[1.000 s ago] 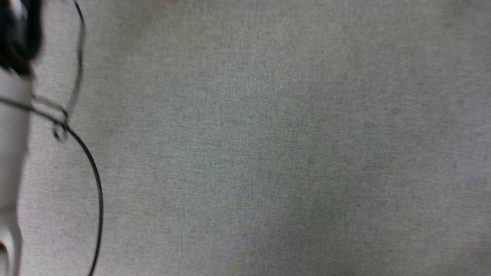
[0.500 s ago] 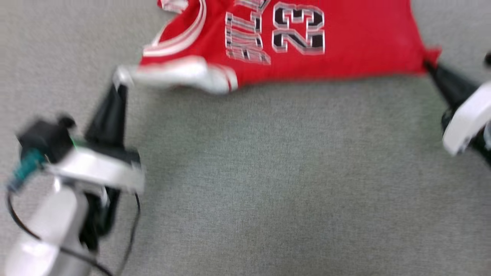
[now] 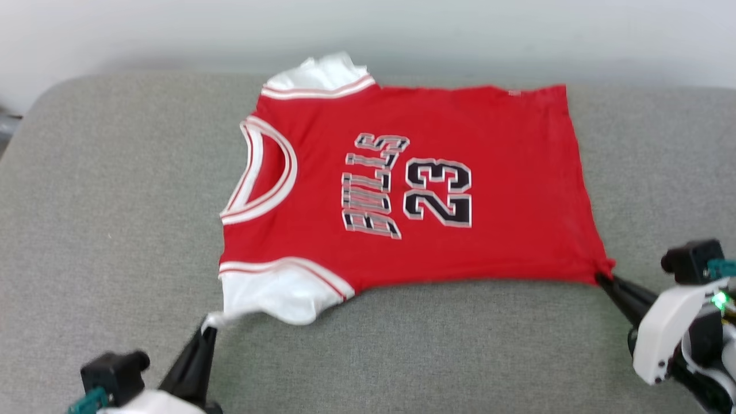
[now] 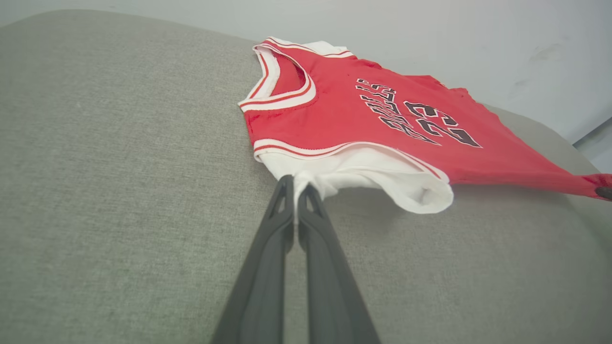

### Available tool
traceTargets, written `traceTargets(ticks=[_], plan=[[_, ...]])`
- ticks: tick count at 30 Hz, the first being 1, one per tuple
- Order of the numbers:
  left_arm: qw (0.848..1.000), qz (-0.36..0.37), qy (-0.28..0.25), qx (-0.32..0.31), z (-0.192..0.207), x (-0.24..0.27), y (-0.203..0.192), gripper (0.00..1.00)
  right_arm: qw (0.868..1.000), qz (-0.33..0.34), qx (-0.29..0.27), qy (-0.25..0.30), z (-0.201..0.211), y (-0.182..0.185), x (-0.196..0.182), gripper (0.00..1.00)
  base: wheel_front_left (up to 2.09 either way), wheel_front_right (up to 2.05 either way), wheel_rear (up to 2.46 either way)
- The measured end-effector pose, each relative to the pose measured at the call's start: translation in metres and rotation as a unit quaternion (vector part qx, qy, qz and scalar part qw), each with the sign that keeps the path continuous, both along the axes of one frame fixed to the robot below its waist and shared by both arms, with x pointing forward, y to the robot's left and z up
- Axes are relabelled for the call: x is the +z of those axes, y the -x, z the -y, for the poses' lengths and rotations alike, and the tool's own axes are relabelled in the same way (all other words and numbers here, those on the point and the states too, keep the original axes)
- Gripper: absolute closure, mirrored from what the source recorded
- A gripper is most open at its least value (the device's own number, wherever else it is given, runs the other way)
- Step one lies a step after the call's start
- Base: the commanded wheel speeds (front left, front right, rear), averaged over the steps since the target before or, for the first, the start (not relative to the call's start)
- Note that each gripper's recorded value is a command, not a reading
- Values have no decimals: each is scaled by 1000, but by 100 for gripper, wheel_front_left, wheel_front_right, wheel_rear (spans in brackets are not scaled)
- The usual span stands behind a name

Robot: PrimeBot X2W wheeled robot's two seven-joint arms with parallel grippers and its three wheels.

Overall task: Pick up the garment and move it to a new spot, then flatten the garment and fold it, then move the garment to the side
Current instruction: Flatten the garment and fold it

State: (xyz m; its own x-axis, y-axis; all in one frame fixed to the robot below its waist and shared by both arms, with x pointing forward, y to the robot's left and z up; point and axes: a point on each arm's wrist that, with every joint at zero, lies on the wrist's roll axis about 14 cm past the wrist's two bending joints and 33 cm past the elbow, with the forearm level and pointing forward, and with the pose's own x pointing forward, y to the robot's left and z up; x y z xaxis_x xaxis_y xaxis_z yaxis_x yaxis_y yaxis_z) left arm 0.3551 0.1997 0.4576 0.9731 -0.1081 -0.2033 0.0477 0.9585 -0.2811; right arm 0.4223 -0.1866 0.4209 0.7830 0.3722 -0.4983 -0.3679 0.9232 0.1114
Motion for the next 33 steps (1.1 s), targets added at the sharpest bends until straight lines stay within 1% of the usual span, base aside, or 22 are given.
traceTargets(ticks=[3, 9, 15, 17, 20, 26, 33], plan=[[1000, -24, 14, 7, 1, -9, 23, 100, 1000, -8, -10, -4, 6, 20, -2, 100, 0, 0, 0], [997, -69, 40, 14, 5, -26, 67, 100, 999, -35, -13, -6, 10, 65, -11, 100, 0, 0, 0], [994, -91, 50, 30, 3, -34, 97, 100, 998, -53, -23, -12, 17, 98, -16, 100, 0, 0, 0], [992, -99, 64, 36, 6, -37, 106, 100, 998, -61, -23, -14, 17, 110, -19, 100, 0, 0, 0], [991, -106, 64, 41, 5, -40, 116, 100, 997, -67, -26, -20, 17, 119, -20, 100, 0, 0, 0], [992, -106, 60, 38, 4, -41, 117, 100, 997, -67, -29, -17, 20, 121, -17, 100, 0, 0, 0], [997, -73, 24, 2, 7, -25, 90, 100, 997, -61, -31, -24, 14, 115, -13, 100, 0, 0, 0]])
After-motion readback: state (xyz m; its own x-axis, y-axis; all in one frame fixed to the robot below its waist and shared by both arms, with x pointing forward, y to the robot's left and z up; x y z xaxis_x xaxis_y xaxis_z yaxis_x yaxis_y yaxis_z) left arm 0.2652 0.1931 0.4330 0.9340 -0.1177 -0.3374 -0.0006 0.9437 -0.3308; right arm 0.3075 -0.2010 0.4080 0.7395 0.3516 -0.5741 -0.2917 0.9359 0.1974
